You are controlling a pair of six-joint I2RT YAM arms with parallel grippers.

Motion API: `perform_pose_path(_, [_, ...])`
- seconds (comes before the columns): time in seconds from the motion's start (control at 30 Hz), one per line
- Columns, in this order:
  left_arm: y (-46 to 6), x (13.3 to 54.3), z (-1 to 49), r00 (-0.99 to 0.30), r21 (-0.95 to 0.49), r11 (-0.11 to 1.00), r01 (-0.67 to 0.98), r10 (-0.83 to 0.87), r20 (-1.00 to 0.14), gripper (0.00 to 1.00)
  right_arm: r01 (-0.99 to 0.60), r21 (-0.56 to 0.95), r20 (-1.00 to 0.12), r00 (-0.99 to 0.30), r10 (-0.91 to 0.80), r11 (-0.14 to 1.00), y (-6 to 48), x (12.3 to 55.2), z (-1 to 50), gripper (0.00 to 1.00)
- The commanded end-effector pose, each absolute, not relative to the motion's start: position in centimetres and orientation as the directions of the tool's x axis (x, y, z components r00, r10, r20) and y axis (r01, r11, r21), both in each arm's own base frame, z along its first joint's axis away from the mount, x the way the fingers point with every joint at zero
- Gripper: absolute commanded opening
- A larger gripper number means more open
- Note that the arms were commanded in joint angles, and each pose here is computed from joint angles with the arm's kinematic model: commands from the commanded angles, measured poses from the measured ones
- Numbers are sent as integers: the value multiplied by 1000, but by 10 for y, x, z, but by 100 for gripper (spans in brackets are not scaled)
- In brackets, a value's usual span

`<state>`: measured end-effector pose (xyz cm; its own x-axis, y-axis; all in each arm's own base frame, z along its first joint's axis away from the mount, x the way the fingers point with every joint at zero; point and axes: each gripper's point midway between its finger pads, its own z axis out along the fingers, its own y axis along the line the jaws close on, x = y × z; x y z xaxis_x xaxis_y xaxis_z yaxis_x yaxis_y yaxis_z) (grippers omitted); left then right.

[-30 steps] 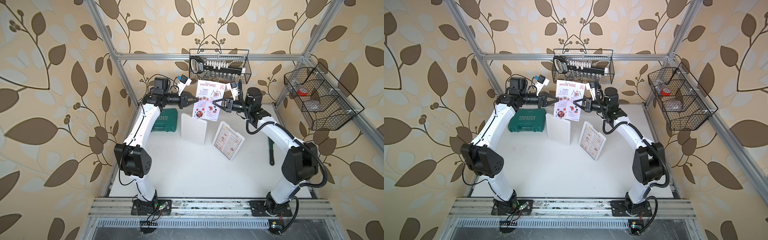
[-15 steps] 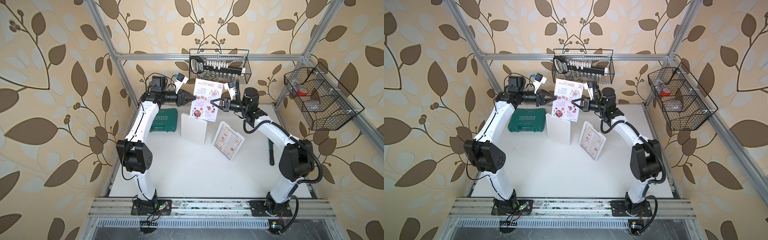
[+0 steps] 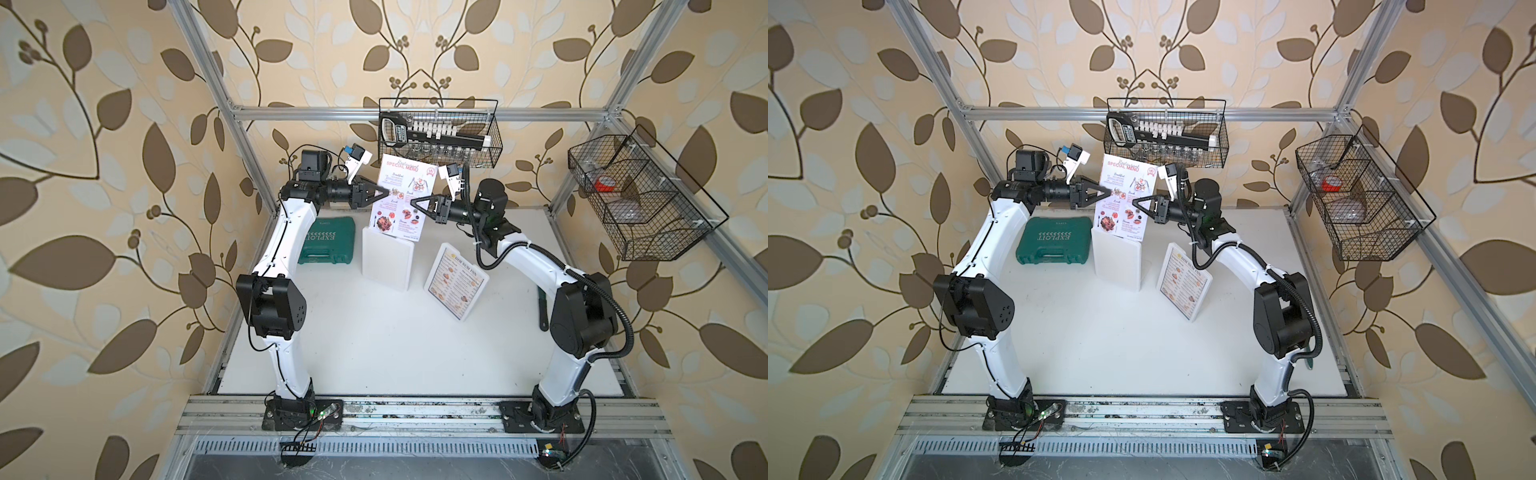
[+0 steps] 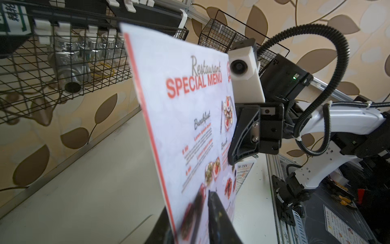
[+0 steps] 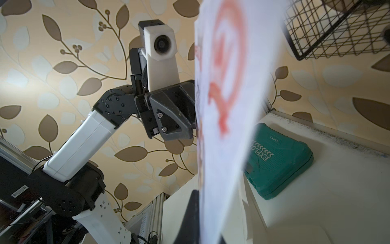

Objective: Insert the menus into the narrow rack
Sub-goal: Insert the menu into the narrow rack.

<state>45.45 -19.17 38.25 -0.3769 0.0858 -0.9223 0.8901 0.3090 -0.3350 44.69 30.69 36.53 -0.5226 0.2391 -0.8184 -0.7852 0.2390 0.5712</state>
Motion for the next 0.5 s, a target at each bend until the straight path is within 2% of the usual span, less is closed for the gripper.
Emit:
perform_pose_path(0.0, [-188, 452, 397, -333, -300, 276, 913, 77, -940, 26, -809, 529, -842, -462, 277, 258, 310, 451, 374, 0])
perform_pose_path(0.47, [-176, 465, 394, -339, -306, 289, 907, 70, -938, 24, -810, 488, -867, -406, 290, 324, 334, 466, 357, 0])
